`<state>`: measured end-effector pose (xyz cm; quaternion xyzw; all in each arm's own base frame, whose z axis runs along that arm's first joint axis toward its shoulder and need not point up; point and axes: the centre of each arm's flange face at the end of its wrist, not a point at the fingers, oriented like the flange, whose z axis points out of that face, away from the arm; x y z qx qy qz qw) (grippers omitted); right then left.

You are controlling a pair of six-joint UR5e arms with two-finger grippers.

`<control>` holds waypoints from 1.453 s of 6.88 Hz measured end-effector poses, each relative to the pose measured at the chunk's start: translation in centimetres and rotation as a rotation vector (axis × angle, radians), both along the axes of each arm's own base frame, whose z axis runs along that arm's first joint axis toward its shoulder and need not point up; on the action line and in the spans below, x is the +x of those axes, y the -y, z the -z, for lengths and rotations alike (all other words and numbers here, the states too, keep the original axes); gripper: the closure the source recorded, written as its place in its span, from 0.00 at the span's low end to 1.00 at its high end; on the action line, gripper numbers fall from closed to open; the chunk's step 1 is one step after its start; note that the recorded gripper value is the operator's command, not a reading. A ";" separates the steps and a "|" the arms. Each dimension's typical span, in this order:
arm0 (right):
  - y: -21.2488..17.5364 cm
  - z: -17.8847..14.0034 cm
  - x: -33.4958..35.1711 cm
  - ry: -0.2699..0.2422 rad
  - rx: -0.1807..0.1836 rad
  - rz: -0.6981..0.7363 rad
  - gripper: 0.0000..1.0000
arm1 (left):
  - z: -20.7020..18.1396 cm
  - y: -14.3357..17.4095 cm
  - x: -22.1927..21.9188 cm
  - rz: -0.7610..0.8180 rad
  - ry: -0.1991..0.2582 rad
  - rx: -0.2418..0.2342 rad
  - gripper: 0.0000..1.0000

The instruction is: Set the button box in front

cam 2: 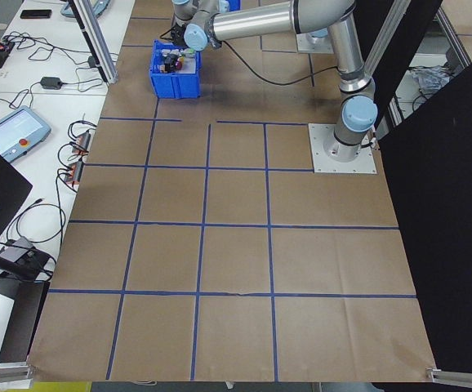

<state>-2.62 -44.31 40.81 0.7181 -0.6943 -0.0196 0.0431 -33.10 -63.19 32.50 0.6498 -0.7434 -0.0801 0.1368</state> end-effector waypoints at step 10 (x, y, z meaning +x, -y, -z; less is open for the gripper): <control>-9.8 7.0 18.4 0.001 0.040 0.002 0.99 | -11.5 -10.9 18.0 1.156 0.341 -0.037 0.00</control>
